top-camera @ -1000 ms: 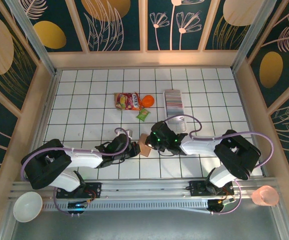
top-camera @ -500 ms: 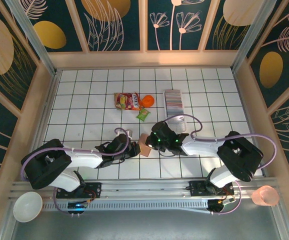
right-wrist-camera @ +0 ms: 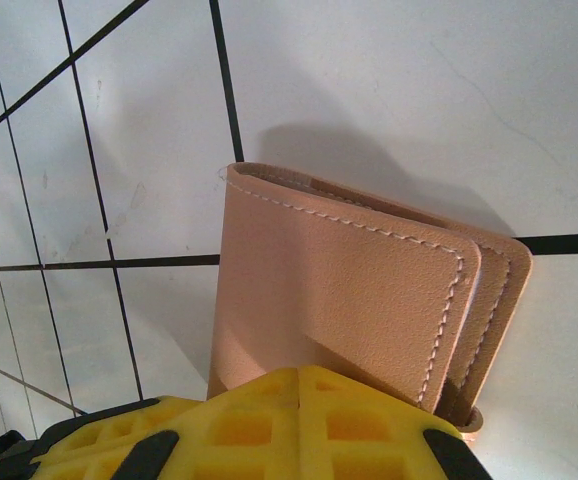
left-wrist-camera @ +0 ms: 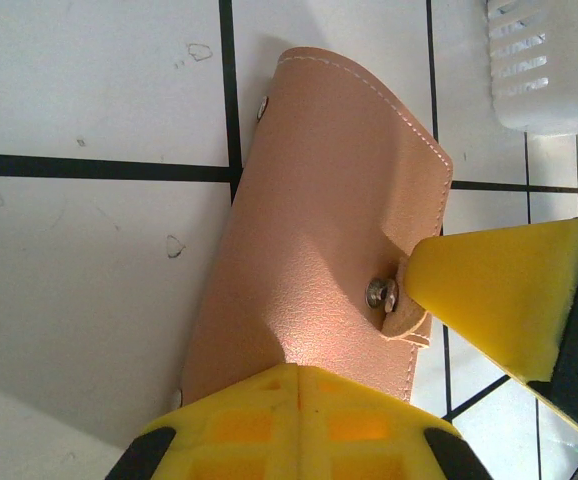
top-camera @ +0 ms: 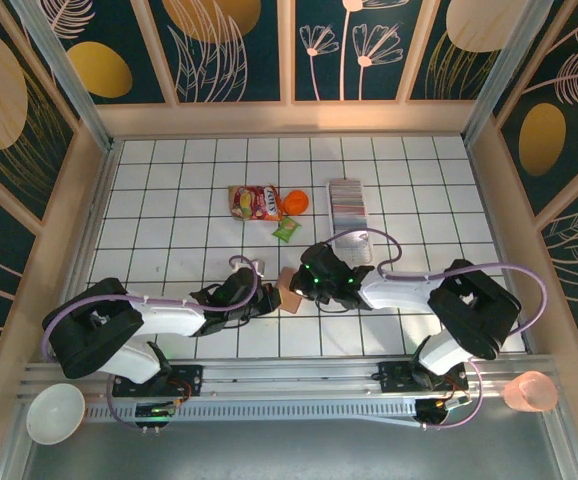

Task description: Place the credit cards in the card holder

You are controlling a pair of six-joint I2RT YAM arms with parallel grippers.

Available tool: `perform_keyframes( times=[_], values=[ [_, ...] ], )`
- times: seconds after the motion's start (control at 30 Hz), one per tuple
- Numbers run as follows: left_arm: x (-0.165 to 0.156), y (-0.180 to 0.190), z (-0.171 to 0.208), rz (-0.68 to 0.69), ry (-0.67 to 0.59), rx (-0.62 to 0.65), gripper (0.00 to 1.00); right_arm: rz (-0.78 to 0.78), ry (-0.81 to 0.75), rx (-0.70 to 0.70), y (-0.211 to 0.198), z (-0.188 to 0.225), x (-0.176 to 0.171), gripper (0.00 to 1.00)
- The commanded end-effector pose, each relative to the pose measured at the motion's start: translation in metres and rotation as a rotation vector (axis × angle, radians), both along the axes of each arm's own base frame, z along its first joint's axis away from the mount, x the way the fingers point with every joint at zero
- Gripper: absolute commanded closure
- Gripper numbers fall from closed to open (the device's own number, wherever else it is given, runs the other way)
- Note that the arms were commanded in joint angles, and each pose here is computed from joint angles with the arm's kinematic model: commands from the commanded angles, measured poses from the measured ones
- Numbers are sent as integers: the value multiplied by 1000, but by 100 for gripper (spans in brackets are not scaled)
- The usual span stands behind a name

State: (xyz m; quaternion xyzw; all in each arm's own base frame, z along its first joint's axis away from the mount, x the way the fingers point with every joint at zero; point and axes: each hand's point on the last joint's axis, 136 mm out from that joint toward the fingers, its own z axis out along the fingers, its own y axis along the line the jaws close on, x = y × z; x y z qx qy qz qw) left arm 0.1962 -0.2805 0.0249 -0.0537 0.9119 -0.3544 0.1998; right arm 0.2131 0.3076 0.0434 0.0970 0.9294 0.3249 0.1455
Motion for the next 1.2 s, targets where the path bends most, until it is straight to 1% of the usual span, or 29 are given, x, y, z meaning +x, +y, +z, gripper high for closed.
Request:
perform_keyframes(
  times=[0.0, 0.17, 0.33, 0.47, 0.6, 0.77, 0.93, 1.03, 1.1, 1.17],
  values=[
    [-33, 31, -49, -29, 159, 160, 100, 15, -15, -20, 5, -2, 2, 100],
    [-33, 31, -50, -28, 160, 160, 100, -4, 2, -61, 2, -13, 0, 100],
    [-34, 32, -50, -26, 161, 158, 100, -39, 20, -197, -13, -33, -6, 100],
    [-34, 32, -49, -23, 161, 153, 100, -50, 34, -270, -25, -49, -20, 100],
    [-35, 31, -49, -21, 166, 137, 100, -21, 24, -362, -32, -61, -38, 100],
    [-37, 31, -51, -19, 174, 123, 100, 18, 14, -420, -39, -76, -59, 100],
    [-36, 30, -49, -3, 177, 98, 100, 29, 25, -517, -59, -96, -72, 100],
    [-33, 28, -42, 7, 165, 77, 100, 28, 15, -517, -57, -97, -71, 100],
    [-30, 24, -33, 10, 150, 60, 100, 30, -24, -467, -43, -85, -64, 100],
    [-26, 24, -23, 20, 130, 61, 100, 28, -76, -407, -24, -64, -51, 100]
  ],
)
